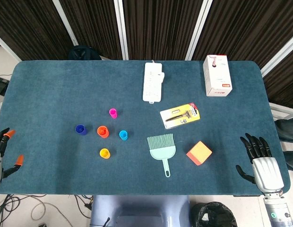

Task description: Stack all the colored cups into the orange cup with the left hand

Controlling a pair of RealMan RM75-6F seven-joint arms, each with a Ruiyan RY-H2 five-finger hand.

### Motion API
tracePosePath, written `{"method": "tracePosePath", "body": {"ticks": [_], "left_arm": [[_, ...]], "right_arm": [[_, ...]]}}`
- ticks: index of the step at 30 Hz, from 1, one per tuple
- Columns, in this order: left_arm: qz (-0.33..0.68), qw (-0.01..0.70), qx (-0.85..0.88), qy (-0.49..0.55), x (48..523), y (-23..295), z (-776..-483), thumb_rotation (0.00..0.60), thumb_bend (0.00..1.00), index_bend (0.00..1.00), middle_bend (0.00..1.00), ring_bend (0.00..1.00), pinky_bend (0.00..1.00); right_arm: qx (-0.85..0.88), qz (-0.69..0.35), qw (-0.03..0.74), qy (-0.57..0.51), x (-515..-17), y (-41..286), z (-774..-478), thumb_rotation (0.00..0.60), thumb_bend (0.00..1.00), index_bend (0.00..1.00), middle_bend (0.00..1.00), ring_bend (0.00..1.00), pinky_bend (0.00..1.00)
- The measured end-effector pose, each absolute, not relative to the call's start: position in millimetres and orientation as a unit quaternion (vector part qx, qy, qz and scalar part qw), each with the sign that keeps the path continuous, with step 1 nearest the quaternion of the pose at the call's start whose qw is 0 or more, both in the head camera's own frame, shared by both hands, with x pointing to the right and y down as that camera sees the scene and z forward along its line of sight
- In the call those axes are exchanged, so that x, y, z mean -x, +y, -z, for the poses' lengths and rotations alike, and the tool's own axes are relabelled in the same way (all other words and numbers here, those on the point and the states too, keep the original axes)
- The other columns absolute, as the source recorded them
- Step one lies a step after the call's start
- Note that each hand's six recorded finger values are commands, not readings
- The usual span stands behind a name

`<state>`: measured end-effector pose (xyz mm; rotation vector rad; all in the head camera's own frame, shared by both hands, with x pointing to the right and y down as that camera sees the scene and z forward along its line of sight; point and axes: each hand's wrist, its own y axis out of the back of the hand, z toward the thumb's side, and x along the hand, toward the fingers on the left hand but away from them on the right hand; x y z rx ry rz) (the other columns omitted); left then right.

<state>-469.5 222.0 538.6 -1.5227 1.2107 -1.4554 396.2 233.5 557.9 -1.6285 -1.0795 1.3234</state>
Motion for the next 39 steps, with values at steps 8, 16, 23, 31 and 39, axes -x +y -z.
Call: {"method": "tracePosePath", "body": {"ticks": [8,16,23,31,39], "left_arm": [[0.564,0.347,0.587,0.465,469.1,222.2,-539.6,0.600,0.33,0.16,0.07,0.00,0.00],[0.564,0.347,0.586,0.466,469.2,221.9,-539.7,0.600,0.33,0.16,0.07,0.00,0.00],[0.562,0.347,0.586,0.469,469.5,222.2,-537.9,0.600,0.33,0.16,0.07,0.00,0.00],[0.563,0.347,0.587,0.466,468.3,222.5,-539.5,0.600,0.33,0.16,0.07,0.00,0.00],[0.557,0.343,0.597,0.464,464.5,221.4,-541.6,0.600,0.31,0.15,0.07,0.00,0.00]], "right_arm": [[0.638,-0.520,0.380,-0.423,-396.6,233.4,-559.3,0.600,0.34,0.09,0.05,0.09,0.04],[0.635,-0.522,0.379,-0.425,-397.9,233.0,-559.3,0.600,0.34,0.09,0.05,0.09,0.04],[0.632,-0.522,0.379,-0.430,-399.6,232.4,-556.3,0.600,0.34,0.09,0.05,0.09,0.04],[0.634,-0.524,0.376,-0.426,-399.2,232.8,-558.5,0.600,0.34,0.09,0.05,0.09,0.04],[0.634,-0.526,0.378,-0.423,-397.0,233.9,-559.3,0.600,0.34,0.09,0.05,0.09,0.04]]}}
